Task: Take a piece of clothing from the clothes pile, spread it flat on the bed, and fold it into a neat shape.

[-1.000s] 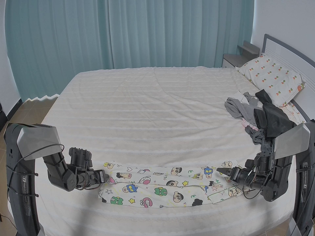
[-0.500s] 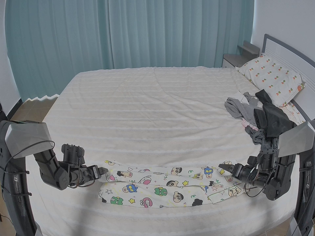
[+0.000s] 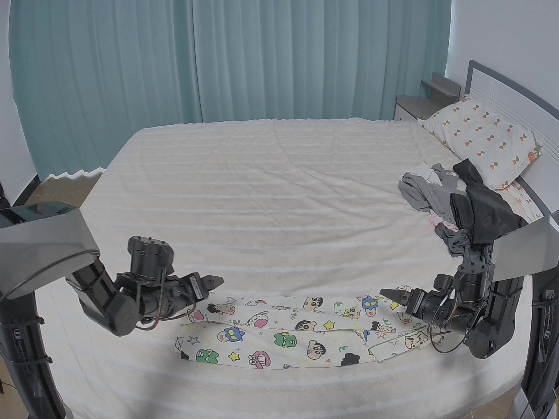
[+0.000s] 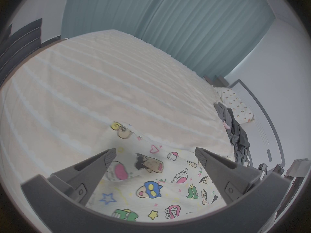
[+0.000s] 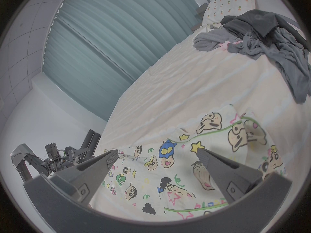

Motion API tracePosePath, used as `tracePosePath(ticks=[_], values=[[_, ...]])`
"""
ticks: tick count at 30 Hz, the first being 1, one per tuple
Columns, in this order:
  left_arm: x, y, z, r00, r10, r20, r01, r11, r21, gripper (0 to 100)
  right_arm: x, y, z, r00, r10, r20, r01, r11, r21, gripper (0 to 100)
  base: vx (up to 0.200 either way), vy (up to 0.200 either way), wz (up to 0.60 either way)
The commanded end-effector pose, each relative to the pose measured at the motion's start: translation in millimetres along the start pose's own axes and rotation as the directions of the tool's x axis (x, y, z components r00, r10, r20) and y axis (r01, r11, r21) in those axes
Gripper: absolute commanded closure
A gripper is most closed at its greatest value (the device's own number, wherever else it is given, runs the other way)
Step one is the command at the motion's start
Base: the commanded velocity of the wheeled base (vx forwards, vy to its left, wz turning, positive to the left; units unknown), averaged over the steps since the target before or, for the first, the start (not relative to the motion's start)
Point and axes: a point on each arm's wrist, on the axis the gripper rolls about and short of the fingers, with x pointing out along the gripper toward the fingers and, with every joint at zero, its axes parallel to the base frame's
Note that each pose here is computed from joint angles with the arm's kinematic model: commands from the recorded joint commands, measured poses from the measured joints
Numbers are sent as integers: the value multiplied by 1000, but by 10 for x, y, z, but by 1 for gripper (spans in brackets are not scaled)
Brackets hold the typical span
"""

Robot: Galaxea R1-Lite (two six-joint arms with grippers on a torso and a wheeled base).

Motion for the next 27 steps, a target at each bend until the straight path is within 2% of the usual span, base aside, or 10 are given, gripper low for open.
tracePosePath(ticks=[1,4,6,10,14,23,27], values=[[437,-88,-296,995,77,-56,-75,996,47,0,151,-59,-162,999,-5,-50,5,1000,-4,0,0,0,0],[478,-54,-346,992,103,-76,-97,992,85,0,157,-73,-170,999,-9,-53,8,1000,-4,0,0,0,0],[522,-10,-384,985,148,-91,-135,982,132,0,184,-106,-209,998,-16,-65,16,1000,-2,0,0,0,0],[530,41,-405,972,216,-90,-200,967,156,0,201,-124,-225,997,-19,-70,19,1000,-2,0,0,0,0],[506,110,-447,949,287,-131,-254,941,223,0,199,-135,-240,997,-24,-76,24,1000,1,0,0,0,0],[455,164,-457,922,358,-148,-317,917,241,0,200,-181,-278,995,-39,-91,40,999,7,0,0,0,0],[311,177,-276,931,348,-114,-321,926,199,0,189,-184,-279,995,-43,-92,44,999,9,0,0,0,0]])
